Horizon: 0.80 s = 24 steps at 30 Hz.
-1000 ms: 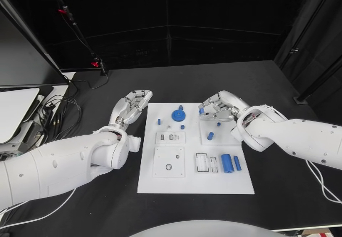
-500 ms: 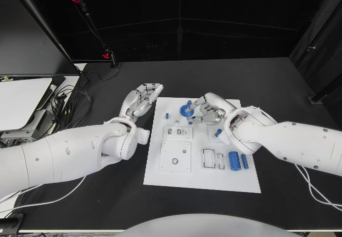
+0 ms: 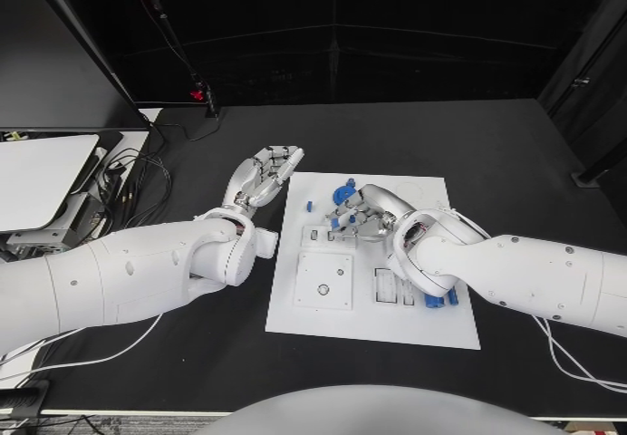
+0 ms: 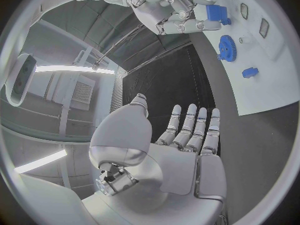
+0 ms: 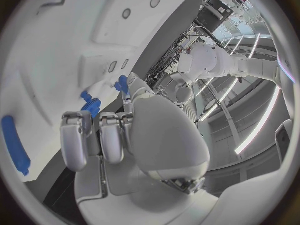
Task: Assemble the parts on the task board
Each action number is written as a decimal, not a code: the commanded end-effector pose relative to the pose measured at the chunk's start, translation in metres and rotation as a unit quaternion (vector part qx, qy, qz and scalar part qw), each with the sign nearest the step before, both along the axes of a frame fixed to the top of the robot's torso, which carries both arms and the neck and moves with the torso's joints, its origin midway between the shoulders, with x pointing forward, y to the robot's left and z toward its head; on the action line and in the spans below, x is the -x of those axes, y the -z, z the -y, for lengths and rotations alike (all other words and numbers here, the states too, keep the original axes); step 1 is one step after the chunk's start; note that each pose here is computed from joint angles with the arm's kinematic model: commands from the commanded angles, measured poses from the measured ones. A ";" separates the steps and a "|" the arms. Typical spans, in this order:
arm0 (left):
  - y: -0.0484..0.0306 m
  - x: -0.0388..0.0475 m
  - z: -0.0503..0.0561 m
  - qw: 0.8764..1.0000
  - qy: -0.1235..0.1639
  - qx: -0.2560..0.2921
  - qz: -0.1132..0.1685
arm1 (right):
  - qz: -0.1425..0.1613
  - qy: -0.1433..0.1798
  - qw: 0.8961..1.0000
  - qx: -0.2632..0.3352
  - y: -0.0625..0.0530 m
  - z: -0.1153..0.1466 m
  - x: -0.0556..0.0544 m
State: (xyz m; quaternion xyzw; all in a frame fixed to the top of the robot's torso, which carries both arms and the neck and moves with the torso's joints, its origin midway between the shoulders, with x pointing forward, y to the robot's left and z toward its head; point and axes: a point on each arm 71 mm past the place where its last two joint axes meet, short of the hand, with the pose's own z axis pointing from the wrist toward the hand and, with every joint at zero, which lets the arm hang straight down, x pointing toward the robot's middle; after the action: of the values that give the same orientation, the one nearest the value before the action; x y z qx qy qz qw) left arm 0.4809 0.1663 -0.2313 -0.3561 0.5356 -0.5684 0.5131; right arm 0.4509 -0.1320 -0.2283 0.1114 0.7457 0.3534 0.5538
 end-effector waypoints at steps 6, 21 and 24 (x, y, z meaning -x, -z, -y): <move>-0.0162 0.0044 0.003 0.993 0.020 0.025 0.111 | -0.003 0.034 0.999 0.011 0.008 0.000 0.003; -0.0160 0.0040 0.002 0.993 0.020 0.024 0.110 | 0.005 0.039 0.999 0.010 0.009 -0.002 0.005; -0.0159 0.0040 0.002 0.993 0.020 0.024 0.110 | 0.004 0.038 0.999 0.011 0.009 -0.003 0.005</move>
State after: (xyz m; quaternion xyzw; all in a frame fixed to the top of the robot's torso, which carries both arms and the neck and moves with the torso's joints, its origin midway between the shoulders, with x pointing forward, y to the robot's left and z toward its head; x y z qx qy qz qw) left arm 0.4817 0.1662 -0.2315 -0.3560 0.5355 -0.5678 0.5139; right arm 0.4457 -0.1298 -0.2399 0.1314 0.7486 0.3245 0.5631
